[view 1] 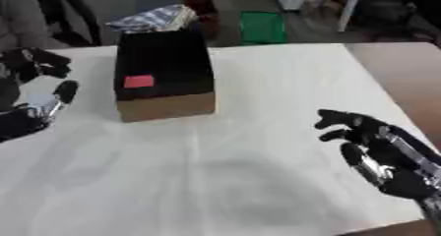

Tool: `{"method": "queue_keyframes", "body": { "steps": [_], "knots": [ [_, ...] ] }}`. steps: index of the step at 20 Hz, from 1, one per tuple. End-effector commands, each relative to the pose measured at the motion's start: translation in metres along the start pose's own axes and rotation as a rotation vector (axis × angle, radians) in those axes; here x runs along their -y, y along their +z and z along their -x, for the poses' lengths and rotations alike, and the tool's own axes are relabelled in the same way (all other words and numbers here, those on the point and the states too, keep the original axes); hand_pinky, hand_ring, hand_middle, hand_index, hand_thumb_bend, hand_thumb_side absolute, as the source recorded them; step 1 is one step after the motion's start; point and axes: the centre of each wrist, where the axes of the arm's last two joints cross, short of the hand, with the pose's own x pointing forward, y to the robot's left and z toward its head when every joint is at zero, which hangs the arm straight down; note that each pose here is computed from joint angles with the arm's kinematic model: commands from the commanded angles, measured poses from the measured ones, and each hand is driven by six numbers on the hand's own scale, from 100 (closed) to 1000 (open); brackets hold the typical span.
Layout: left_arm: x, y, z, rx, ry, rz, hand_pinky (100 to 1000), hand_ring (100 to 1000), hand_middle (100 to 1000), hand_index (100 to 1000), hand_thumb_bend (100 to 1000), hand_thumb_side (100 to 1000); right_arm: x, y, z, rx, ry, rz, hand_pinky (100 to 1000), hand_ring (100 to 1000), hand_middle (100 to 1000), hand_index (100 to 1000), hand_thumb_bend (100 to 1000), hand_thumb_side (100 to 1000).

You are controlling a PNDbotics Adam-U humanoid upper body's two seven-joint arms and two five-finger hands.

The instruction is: Pick up objects on the table and place them in the box.

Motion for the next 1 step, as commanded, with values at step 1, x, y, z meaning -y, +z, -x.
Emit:
{"method": "queue_keyframes", "body": {
  "steps": [1],
  "knots": [
    [0.0069, 0.0025, -0.0029, 0.013, 0.013, 0.021, 692, 774, 555, 687, 313, 440, 0.0072, -0.0015, -0.0091, 0.030, 0.012, 0.032, 774, 1000, 770, 861, 100, 547]
  ]
}}
